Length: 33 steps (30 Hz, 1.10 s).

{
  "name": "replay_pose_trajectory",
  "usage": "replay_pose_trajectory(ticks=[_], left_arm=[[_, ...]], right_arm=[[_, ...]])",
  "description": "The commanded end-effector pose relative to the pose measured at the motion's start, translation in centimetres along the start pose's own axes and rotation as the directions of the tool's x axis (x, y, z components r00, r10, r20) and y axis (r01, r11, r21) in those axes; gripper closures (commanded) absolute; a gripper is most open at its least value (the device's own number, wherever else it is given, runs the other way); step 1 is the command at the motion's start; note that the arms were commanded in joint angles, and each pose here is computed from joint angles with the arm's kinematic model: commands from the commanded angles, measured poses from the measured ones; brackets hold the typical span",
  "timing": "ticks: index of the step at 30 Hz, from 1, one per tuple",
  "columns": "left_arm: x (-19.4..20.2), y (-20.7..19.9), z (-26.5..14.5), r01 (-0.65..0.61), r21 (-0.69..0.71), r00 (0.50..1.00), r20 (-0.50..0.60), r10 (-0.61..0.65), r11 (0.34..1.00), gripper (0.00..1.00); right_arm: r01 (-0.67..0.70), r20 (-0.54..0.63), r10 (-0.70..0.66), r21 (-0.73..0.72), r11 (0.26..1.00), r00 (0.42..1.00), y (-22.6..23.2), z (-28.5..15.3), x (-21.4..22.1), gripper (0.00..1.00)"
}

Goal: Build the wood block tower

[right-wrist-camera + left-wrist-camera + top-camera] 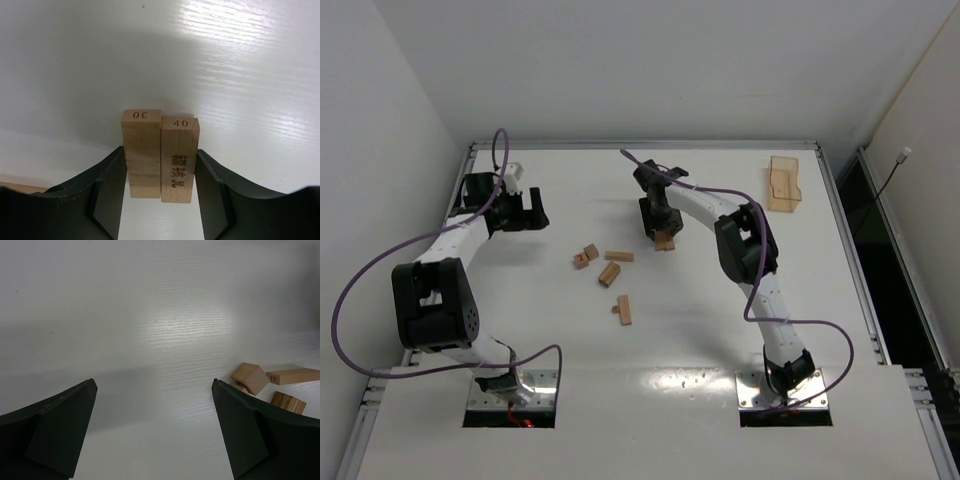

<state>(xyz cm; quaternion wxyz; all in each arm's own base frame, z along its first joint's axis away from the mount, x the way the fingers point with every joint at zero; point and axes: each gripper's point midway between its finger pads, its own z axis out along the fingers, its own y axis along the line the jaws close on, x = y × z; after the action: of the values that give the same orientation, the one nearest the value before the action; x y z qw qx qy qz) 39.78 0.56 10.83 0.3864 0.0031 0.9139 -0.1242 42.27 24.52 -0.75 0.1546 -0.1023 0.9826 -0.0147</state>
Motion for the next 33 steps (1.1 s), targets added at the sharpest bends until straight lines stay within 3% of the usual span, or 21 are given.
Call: replay_pose_trajectory(ticks=[1, 8, 10, 12, 16, 20, 26, 27, 30, 32, 33], left_arm=[[-2.1, -0.3, -0.1, -0.037, 0.007, 0.998, 0.049, 0.037, 0.999, 0.0], [-1.8, 0.0, 0.0, -0.04, -0.001, 0.999, 0.031, 0.04, 0.999, 0.0], [-1.8, 0.0, 0.0, -0.04, -0.001, 0.999, 0.031, 0.04, 0.999, 0.0], [-1.8, 0.0, 0.0, -0.04, -0.001, 0.999, 0.031, 0.04, 0.999, 0.0], [-1.5, 0.0, 0.3, -0.036, -0.001, 0.999, 0.021, 0.036, 0.999, 0.0], [-1.5, -0.1, 0.3, -0.036, 0.008, 0.999, 0.022, 0.036, 0.999, 0.0], [-1.4, -0.3, 0.1, -0.036, 0.018, 0.999, 0.022, 0.036, 0.999, 0.0], [-1.4, -0.3, 0.1, -0.036, 0.018, 0.999, 0.022, 0.036, 0.999, 0.0], [-1.7, -0.4, -0.2, -0.04, 0.017, 0.999, 0.032, 0.04, 0.999, 0.0], [-1.7, -0.4, -0.2, -0.04, 0.017, 0.999, 0.032, 0.04, 0.999, 0.0], [-1.7, -0.4, -0.2, -0.04, 0.017, 0.999, 0.032, 0.04, 0.999, 0.0]], right_arm=[[-0.106, 0.03, 0.105, 0.03, 0.994, 0.994, 0.0, 0.0, -1.2, 1.0], [-0.128, 0.039, 0.128, 0.011, 0.992, 0.991, 0.7, 0.7, -2.1, 0.98], [-0.134, 0.017, 0.134, -0.006, 0.991, 0.991, 0.6, 1.0, -1.7, 0.85], [-0.134, 0.018, 0.134, -0.029, 0.991, 0.991, 0.6, 1.1, -2.0, 0.79], [-0.11, 0.034, 0.111, -0.044, 0.993, 0.993, 0.3, 0.6, -2.6, 0.53], [-0.097, 0.081, 0.102, -0.059, 0.994, 0.991, -0.1, -0.7, -3.9, 0.42], [-0.018, 0.213, 0.062, -0.204, 0.979, 0.975, 1.6, -5.5, -6.5, 0.2], [0.002, 0.233, 0.05, -0.218, 0.976, 0.971, 1.7, -6.2, -6.8, 0.2], [0.166, 0.356, -0.07, -0.248, 0.954, 0.932, 2.3, -10.4, -7.7, 0.2], [0.324, 0.514, -0.135, -0.298, 0.898, 0.847, 3.5, -14.1, -8.8, 0.22], [0.459, 0.597, -0.233, -0.258, 0.85, 0.768, 3.1, -16.7, -7.5, 0.25]])
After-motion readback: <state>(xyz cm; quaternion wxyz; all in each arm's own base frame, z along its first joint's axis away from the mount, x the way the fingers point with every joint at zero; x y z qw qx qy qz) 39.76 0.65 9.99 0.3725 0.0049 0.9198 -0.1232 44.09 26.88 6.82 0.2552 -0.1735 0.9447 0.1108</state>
